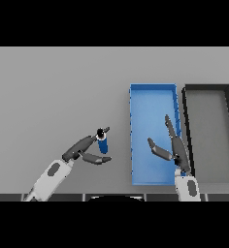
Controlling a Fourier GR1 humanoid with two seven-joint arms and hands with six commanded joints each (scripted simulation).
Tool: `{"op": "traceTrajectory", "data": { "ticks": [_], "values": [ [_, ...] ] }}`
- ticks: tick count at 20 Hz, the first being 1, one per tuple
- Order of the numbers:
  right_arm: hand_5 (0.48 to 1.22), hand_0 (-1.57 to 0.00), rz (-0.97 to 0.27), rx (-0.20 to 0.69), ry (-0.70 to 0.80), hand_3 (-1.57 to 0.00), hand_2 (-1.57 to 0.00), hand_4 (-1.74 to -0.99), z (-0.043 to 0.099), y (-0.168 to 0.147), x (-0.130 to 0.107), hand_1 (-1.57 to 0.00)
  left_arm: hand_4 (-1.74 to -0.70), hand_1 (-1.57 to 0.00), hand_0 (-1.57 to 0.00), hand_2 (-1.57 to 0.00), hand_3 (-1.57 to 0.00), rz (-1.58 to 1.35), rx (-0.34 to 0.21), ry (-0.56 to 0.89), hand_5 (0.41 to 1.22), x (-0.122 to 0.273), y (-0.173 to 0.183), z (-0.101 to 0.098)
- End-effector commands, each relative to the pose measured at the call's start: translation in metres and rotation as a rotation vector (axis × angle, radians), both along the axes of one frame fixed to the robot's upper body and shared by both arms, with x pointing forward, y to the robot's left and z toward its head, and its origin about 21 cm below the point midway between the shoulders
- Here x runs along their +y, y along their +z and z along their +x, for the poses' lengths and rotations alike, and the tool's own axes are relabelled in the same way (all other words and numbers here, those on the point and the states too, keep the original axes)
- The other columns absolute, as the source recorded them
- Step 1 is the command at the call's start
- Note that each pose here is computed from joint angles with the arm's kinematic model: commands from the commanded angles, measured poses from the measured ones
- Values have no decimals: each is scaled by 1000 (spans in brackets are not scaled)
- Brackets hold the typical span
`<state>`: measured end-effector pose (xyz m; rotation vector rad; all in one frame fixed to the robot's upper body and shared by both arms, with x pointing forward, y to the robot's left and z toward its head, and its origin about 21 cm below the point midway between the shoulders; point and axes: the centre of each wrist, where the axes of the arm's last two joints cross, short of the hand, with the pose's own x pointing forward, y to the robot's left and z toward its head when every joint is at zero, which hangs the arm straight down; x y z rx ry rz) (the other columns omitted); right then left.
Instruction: Pick up the blue pipe and place it into the blue bin.
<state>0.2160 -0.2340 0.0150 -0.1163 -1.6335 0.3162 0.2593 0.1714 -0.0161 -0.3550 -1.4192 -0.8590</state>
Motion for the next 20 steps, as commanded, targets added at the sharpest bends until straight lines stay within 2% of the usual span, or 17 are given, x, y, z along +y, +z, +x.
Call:
{"op": "traceTrajectory", "data": {
  "ticks": [1, 3, 5, 6, 8, 9, 10, 12, 14, 15, 18, 20],
  "values": [
    [606, 1, 2, -1, -1, 1, 1, -1202, 1, 1, 0, 1, -1153, 1, 1, 1, 1, -48, -2, -11, 479, -5, 2, 3],
    [607, 1, 8, 7, -2, 1, 1, -1207, 2, 0, -2, 1, -1192, 1, 1, 1, 1, -82, 18, -15, 513, -14, -3, 8],
    [605, 1, 5, -3, -6, 1, 1, -1204, 0, -1, -7, 1, -1240, -2, 1, -39, -6, -128, 6, -12, 558, -22, -4, 8],
    [603, 1, -5, -1, -6, 1, 1, -1196, -1, -2, -7, 1, -1267, -40, 1, -110, -43, -152, 9, -3, 585, -23, -5, 10],
    [605, 1, 7, 3, 2, 1, 1, -1198, -1, -1, -1, 1, -1317, -265, -100, -357, -215, -157, 21, 10, 651, -29, -5, 8],
    [605, 1, 10, 3, 7, 1, 1, -1199, -3, -1, -2, 1, -1342, -458, -289, -539, -486, -181, 43, 19, 765, -30, -8, 8],
    [604, 1, 8, -4, 5, 1, 1, -1196, -3, -2, -3, 1, -1416, -677, -504, -733, -703, -190, 62, 31, 856, -32, -10, 8],
    [604, 1, 17, -2, 5, 1, 1, -1195, -1, 1, -3, 1, -1526, -999, -888, -1035, -1009, -177, 46, 7, 988, -38, -6, 5],
    [604, 1, 11, 7, 4, 1, 1, -1198, -1, 0, -1, 1, -1600, -1205, -1134, -1228, -1174, -186, 26, -26, 1072, -42, -10, 3],
    [603, 1, 4, 7, 1, 1, 1, -1195, 1, 1, -4, 1, -1626, -1278, -1221, -1296, -1225, -201, -6, -33, 1101, -41, -13, 0],
    [602, 1, 14, 14, 5, 1, 1, -1192, 2, -1, -3, 1, -1680, -1421, -1392, -1430, -1351, -209, -33, -19, 1160, -44, -10, -1],
    [603, 1, 1, -2, 0, 1, 1, -1189, 1, 1, -6, 1, -1702, -1475, -1456, -1481, -1406, -248, -71, 0, 1182, -50, 0, -2]
  ]
}}
